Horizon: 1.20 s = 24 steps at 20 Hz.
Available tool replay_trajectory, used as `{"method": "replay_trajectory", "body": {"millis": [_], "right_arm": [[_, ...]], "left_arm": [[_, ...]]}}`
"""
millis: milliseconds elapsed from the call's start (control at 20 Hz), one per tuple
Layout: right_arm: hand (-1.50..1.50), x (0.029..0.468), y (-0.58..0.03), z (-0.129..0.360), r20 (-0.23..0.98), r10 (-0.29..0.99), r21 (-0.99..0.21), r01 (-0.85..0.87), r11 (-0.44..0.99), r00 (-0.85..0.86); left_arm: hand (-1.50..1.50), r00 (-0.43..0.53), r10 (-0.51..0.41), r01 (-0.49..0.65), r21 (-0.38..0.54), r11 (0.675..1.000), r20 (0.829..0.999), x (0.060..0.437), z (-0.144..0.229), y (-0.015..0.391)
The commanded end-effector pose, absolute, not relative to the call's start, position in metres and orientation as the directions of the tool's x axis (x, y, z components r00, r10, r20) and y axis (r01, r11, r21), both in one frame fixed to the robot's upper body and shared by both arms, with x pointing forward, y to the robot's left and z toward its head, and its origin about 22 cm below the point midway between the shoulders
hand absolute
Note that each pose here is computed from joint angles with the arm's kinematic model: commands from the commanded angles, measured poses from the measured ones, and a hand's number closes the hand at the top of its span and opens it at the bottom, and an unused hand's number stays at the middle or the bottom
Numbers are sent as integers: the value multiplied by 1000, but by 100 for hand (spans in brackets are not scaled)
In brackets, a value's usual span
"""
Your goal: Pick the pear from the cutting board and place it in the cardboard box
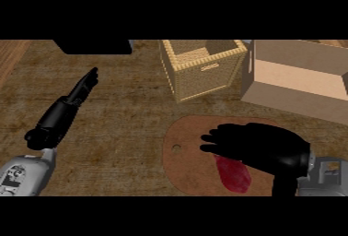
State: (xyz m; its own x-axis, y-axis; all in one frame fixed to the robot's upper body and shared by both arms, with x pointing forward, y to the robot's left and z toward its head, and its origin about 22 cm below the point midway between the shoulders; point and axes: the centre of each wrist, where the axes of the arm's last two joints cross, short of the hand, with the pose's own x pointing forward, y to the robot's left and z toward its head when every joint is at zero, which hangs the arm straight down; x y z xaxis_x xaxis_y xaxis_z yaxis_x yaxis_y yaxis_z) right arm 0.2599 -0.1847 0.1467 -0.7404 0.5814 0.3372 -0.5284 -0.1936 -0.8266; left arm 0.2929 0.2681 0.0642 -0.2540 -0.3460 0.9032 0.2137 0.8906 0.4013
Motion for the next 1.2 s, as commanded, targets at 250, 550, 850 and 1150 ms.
{"method": "replay_trajectory", "body": {"millis": [250,550,850,1150], "right_arm": [[-150,266,-184,123,262,616,-836,-494,-239,-743],[-150,272,-168,103,318,584,-816,-529,-232,-747],[-150,275,-171,93,318,586,-806,-538,-246,-745],[-150,296,-172,85,247,631,-814,-511,-277,-735]], "left_arm": [[0,-260,-347,208,403,891,901,286,80,258],[0,-242,-327,221,380,898,914,288,53,271],[0,-243,-346,208,397,894,906,287,50,268],[0,-260,-353,207,409,889,899,302,67,279]]}}
